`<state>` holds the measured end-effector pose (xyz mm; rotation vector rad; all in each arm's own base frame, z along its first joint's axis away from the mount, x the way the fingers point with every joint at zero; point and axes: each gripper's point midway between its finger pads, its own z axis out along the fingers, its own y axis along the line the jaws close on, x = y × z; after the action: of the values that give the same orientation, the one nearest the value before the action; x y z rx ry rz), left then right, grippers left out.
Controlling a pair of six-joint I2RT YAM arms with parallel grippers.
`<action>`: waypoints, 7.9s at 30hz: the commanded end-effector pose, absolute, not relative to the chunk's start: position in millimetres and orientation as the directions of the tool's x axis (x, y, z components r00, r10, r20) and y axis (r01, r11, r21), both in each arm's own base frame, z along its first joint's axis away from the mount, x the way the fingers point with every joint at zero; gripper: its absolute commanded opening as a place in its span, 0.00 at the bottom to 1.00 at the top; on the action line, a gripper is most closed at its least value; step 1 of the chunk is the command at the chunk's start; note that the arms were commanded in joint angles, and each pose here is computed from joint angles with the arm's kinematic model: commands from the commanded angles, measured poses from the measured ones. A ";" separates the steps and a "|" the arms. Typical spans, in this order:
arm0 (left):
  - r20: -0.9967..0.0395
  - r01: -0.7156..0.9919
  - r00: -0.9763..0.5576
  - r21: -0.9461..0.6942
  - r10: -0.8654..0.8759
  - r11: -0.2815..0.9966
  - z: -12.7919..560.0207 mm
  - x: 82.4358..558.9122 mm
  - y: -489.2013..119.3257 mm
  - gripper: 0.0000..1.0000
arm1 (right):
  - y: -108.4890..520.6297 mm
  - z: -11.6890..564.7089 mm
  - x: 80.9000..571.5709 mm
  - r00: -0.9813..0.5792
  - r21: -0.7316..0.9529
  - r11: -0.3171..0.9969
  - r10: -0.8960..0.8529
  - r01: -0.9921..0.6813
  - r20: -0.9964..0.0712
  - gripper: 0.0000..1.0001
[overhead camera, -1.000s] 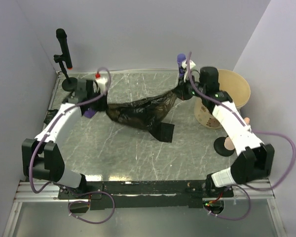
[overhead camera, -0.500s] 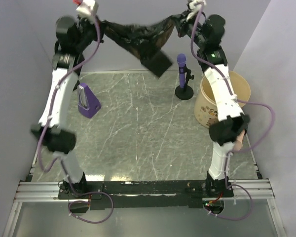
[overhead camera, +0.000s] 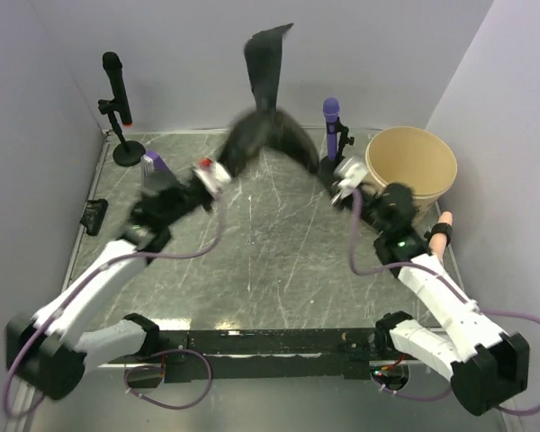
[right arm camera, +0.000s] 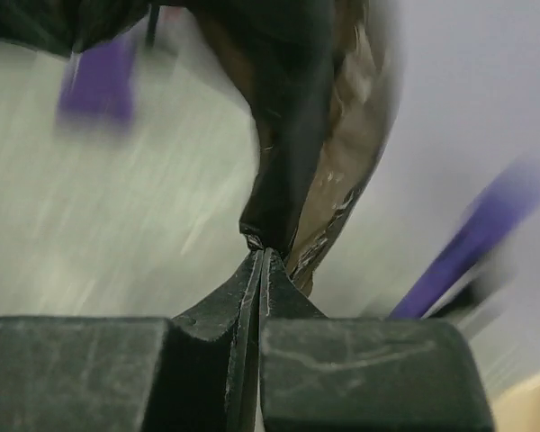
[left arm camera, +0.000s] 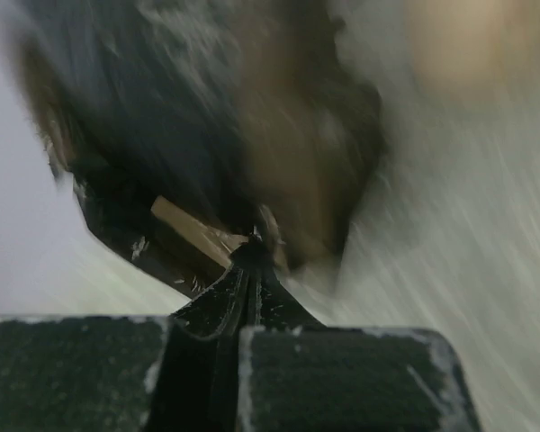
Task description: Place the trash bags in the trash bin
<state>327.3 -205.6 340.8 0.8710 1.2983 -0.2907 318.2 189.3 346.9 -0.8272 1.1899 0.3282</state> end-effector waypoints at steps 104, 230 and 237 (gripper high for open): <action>-0.758 0.475 0.531 -0.102 -0.378 0.874 679.2 410.0 -95.5 0.01 | 158.6 715.0 363.0 0.808 -0.317 0.879 0.118 -0.355 -0.577 0.00; -0.864 0.416 -0.463 -0.408 -0.197 0.813 372.7 511.6 -153.0 0.01 | 137.0 456.6 529.2 -0.076 -0.011 0.934 -0.041 -0.357 -0.996 0.00; -0.868 0.519 0.413 -0.023 -0.274 0.855 621.0 470.3 -125.0 0.01 | 123.4 666.9 446.3 0.626 -0.101 0.944 0.126 -0.313 -0.769 0.04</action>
<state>546.9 -125.9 397.9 0.2020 1.7573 -0.5845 554.4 144.9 486.0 -0.3572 1.4592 0.2655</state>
